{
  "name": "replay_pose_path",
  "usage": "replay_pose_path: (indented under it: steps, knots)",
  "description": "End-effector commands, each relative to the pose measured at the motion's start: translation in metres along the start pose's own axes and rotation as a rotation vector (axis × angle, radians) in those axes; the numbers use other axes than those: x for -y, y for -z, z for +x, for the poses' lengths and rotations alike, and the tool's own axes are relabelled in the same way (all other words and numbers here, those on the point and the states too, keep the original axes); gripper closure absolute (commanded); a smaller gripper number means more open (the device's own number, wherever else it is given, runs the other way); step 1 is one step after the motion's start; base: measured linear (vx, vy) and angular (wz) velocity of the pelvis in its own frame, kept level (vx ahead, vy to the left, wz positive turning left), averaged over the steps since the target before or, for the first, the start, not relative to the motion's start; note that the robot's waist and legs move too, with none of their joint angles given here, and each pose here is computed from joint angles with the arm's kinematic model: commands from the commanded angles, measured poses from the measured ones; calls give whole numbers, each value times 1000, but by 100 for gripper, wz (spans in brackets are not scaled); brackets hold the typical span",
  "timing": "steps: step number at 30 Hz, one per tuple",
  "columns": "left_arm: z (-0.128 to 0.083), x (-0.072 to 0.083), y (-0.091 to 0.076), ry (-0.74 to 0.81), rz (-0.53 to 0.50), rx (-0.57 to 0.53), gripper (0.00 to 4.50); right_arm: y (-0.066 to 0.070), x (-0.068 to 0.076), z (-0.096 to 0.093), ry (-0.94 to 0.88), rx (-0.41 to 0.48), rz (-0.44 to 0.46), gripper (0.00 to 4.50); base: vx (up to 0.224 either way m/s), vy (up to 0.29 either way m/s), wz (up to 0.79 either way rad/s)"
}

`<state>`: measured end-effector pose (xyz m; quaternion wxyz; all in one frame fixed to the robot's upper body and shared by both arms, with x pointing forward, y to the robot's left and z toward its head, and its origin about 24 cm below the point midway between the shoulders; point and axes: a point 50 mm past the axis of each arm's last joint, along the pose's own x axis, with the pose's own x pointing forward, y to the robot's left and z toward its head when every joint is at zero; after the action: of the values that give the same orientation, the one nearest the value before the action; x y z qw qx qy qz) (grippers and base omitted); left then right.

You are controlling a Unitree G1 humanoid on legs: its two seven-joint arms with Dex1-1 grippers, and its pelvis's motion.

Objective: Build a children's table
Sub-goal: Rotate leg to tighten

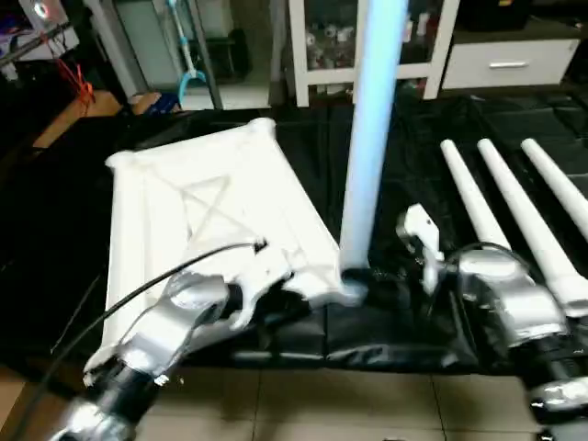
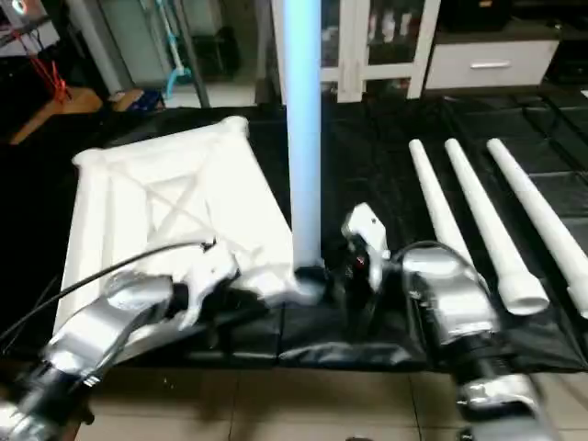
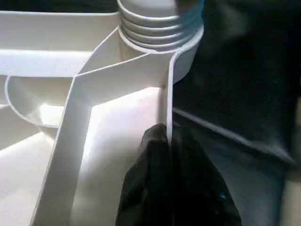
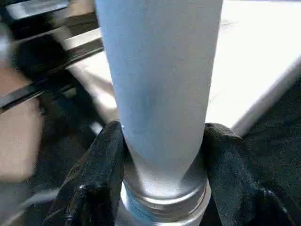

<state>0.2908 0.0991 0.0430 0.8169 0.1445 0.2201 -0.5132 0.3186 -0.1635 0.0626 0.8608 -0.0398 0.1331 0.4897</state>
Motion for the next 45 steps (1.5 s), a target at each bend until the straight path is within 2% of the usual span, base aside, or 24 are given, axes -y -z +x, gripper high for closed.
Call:
replay_pose_path:
  steps: [1, 2, 4, 7, 10, 12, 14, 15, 16, 17, 19, 21, 25, 29, 32, 34, 37, 40, 45]
  knots:
    - [7, -16, 4, -172, -73, -56, 450, 4, 10, 7, 209, -5, 24, 242, 0, 0, 0]
    - [7, -16, 4, -172, -73, -56, 450, 4, 10, 7, 209, -5, 24, 243, 0, 0, 0]
    - [16, -26, -4, -279, -118, -52, 450, 7, 10, 22, 365, -5, 48, 246, 0, 0, 0]
    - [25, -32, -14, -358, -133, -41, 450, 7, 10, 38, 559, 5, 70, 249, 0, 0, 0]
    - [29, -33, -17, -381, -137, -39, 450, 6, 8, 45, 615, 20, 72, 251, 0, 0, 0]
    - [40, -31, -24, -398, -140, -37, 450, -12, -11, 74, 604, 108, 37, 252, 0, 0, 0]
    - [39, -30, -25, -377, -124, -25, 450, -22, -18, 80, 529, 177, 58, 253, 0, 0, 0]
    - [39, -30, -25, -373, -121, -24, 450, -23, -18, 80, 521, 182, 59, 254, 0, 0, 0]
    - [37, -30, -24, -356, -107, -22, 450, -25, -18, 79, 496, 204, 66, 198, 0, 0, 0]
    - [36, -29, -23, -348, -103, -21, 450, -26, -18, 77, 486, 212, 72, 184, 0, 0, 0]
    - [32, -27, -20, -297, -59, -12, 450, -28, -13, 68, 477, 237, 68, 176, 0, 0, 0]
    - [28, -20, -13, -238, -37, -21, 450, -29, -6, 53, 464, 238, 26, 149, 0, 0, 0]
    - [18, -9, -7, -127, 0, -13, 450, -37, 4, 31, 412, 233, -26, 134, 0, 0, 0]
    - [6, -5, -3, -69, -11, -3, 450, -39, 7, 15, 283, 170, -55, 96, 0, 0, 0]
    - [-2, -5, -4, -50, -18, 9, 450, -41, 7, 10, 208, 123, -75, 70, 0, 0, 0]
    - [-11, -3, -1, -24, -1, 12, 450, -41, 7, 7, 116, 86, -96, 70, 0, 0, 0]
    - [-16, -2, 2, -19, -2, 6, 450, -43, 7, 6, 91, 86, -93, 70, 0, 0, 0]
    - [-20, 5, 3, 28, -14, 14, 450, -46, 7, 1, 56, 80, -89, 70, 0, 0, 0]
    - [-19, 6, -5, 60, 17, 28, 450, -44, 2, -2, -25, 40, -83, 70, 0, 0, 0]
